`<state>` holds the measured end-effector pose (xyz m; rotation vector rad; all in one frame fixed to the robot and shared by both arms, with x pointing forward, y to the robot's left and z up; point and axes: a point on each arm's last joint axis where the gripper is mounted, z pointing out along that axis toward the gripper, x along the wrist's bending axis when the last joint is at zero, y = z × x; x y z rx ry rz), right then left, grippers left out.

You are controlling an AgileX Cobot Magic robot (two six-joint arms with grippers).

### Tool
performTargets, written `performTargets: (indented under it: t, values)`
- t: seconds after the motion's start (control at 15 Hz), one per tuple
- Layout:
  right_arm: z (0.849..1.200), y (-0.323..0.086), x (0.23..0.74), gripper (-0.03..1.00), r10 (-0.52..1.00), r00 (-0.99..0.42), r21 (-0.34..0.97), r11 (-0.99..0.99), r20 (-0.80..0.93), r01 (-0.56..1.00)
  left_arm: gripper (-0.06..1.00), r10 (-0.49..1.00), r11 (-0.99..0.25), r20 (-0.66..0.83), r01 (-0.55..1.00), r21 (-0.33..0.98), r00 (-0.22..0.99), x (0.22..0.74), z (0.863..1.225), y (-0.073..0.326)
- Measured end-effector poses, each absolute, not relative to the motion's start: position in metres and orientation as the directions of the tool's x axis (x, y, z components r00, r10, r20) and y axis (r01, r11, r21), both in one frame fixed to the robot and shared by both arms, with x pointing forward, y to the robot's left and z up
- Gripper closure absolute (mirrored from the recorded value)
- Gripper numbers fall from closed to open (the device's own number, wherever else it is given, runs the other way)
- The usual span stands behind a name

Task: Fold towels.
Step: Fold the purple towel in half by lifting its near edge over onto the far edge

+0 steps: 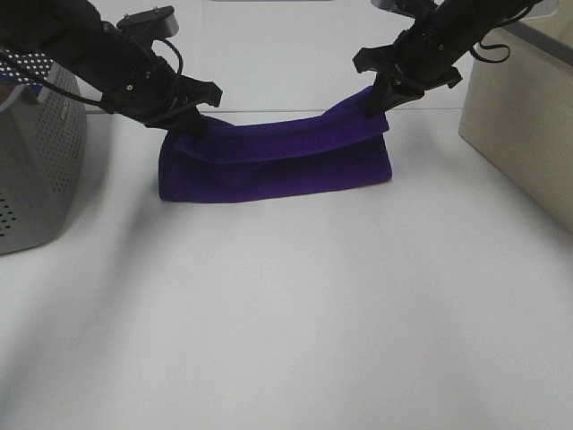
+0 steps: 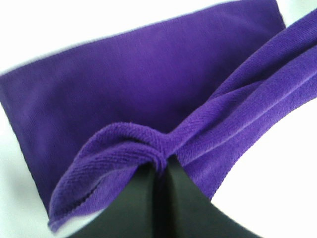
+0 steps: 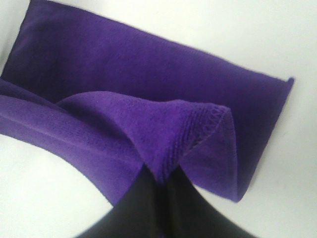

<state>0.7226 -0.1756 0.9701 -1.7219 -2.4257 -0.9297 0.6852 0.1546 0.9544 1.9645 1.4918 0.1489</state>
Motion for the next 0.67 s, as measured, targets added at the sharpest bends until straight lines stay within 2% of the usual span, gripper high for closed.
performTargets:
  t: [0.2,0.4,0.6,0.67]
  values:
    - [0.946,-0.173,0.747,0.94,0.863,-0.367,0.440,0.197,0.346,0.876,0.94,0.899,-0.163,-0.229,0.772,0.615,0.372,0.714,0.947,0.150]
    - [0.914,-0.171,0.757,0.94,0.869,-0.353,0.416,0.194,0.347,0.888,0.94,0.902,-0.195,-0.200,0.776,0.600,0.382,0.724,0.925,0.149]
    - [0.901,-0.171,0.762,0.93,0.875,-0.342,0.427,0.180,0.341,0.886,0.94,0.911,-0.197,-0.176,0.769,0.609,0.373,0.729,0.910,0.150]
    - [0.900,-0.172,0.763,0.89,0.877,-0.340,0.432,0.176,0.339,0.884,0.94,0.915,-0.190,-0.167,0.759,0.623,0.366,0.732,0.907,0.151]
